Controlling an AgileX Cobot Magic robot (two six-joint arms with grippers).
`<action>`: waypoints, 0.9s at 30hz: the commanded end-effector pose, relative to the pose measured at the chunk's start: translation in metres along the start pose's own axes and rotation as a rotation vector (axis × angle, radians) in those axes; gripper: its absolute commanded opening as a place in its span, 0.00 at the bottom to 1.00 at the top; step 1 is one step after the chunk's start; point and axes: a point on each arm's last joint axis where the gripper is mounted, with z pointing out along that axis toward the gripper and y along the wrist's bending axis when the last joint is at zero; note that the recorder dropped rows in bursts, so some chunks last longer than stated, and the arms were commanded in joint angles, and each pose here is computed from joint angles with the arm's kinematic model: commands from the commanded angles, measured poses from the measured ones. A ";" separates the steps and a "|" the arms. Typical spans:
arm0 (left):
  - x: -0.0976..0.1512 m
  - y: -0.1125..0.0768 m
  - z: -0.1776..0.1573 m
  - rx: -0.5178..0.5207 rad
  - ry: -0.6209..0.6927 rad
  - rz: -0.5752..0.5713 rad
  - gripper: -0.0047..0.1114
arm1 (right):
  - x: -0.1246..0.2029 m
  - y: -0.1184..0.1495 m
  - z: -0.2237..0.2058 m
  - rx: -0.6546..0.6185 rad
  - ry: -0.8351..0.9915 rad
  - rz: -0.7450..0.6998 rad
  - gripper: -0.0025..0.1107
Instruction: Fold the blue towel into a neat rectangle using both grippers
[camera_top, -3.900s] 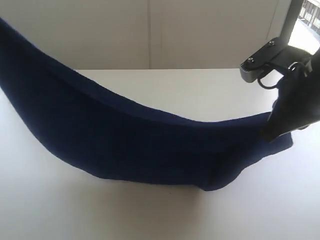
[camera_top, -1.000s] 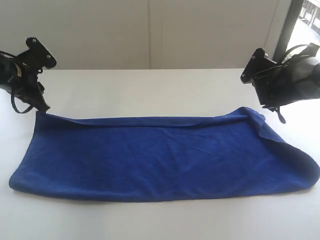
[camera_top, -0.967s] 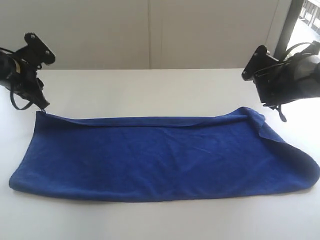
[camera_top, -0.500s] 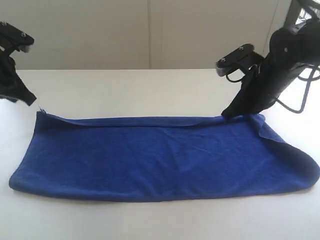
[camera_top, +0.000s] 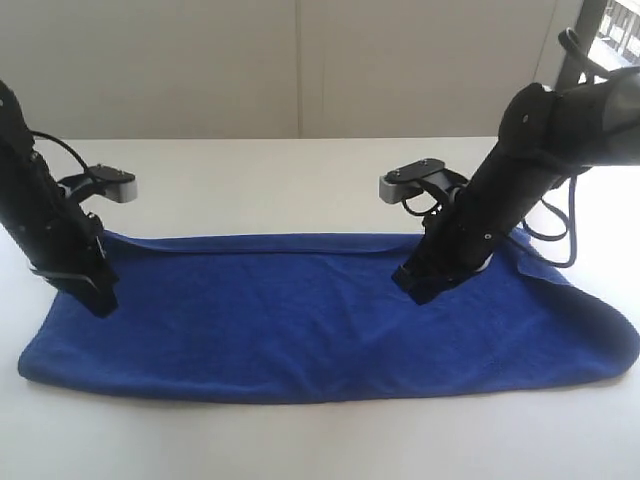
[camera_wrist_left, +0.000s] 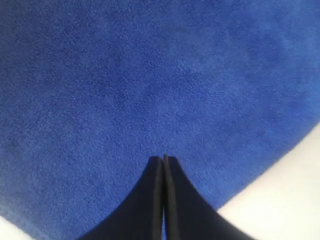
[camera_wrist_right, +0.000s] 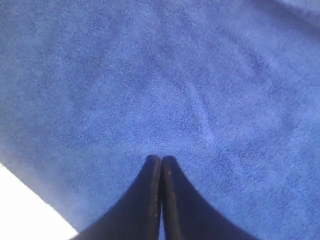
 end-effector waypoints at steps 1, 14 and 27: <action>-0.002 0.008 0.021 0.020 0.019 -0.016 0.04 | 0.000 -0.003 0.009 -0.008 0.013 -0.002 0.02; -0.007 0.022 0.034 -0.068 -0.024 -0.009 0.04 | -0.015 -0.055 -0.012 0.406 -0.119 0.153 0.04; -0.001 0.022 0.051 0.007 0.062 -0.022 0.04 | 0.009 -0.183 -0.021 0.312 -0.138 0.497 0.39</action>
